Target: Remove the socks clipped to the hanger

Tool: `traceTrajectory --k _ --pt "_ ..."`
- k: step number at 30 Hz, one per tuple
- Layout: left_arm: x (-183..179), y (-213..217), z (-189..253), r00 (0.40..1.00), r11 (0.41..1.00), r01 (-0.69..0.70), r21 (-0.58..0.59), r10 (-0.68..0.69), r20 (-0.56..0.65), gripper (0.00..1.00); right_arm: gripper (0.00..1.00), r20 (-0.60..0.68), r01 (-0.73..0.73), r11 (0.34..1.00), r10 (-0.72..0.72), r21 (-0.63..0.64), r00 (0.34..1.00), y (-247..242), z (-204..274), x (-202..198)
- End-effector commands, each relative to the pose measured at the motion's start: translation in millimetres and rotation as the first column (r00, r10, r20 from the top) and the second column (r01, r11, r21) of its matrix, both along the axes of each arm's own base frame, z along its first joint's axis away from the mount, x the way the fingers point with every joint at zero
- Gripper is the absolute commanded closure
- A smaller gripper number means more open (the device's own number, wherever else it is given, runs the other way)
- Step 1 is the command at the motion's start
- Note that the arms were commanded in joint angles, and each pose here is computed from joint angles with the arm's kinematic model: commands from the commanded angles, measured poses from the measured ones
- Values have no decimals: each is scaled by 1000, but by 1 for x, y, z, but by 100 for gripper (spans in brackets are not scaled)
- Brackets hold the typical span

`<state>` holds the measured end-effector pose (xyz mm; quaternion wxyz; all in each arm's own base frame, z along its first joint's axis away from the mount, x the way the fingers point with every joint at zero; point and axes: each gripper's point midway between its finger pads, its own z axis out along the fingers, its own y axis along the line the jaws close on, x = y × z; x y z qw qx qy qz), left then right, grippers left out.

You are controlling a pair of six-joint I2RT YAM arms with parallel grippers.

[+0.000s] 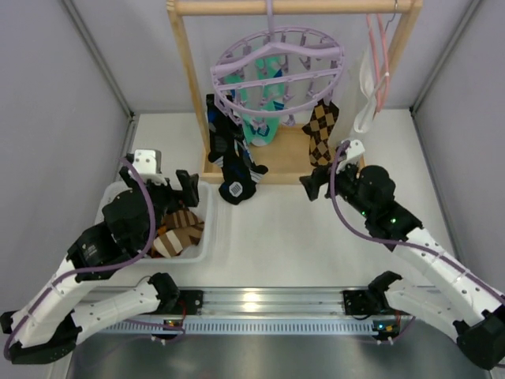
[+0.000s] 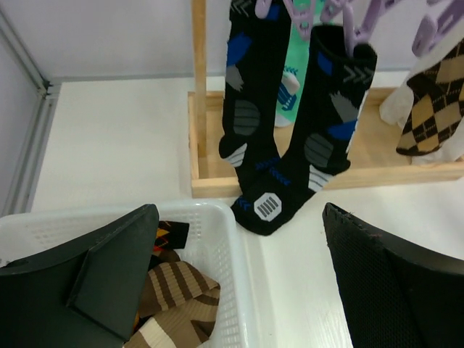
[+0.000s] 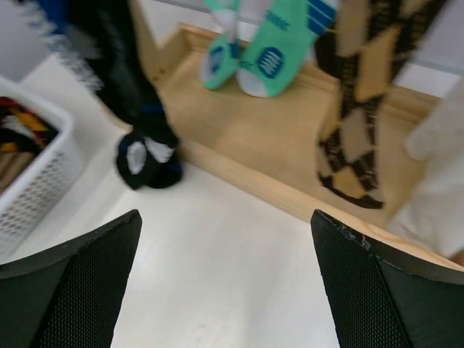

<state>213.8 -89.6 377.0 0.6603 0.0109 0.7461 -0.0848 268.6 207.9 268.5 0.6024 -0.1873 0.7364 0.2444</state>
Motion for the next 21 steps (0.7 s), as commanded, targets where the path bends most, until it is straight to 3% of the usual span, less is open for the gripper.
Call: traceTrajectory --k 1,5,11,16,21 --pt "-6 -10 -24 997 998 70 0 -70 -37 2 5 -39 37 996 -40 -85 998 -29 -15 24" --pt "-5 -2 -55 997 999 20 33 -18 -73 2 11 -44 131 989 -135 -74 990 -61 -15 67" --pt "-2 -8 -67 995 997 35 70 -28 -100 2 19 17 202 973 -201 -115 979 -67 -14 116" --pt "-1 -15 -75 991 994 62 88 -51 -123 2 20 113 192 970 -176 -148 978 -61 -13 143" --pt "-1 -16 -75 991 994 71 87 -60 -123 2 25 193 168 981 -146 -102 970 -49 -11 162"
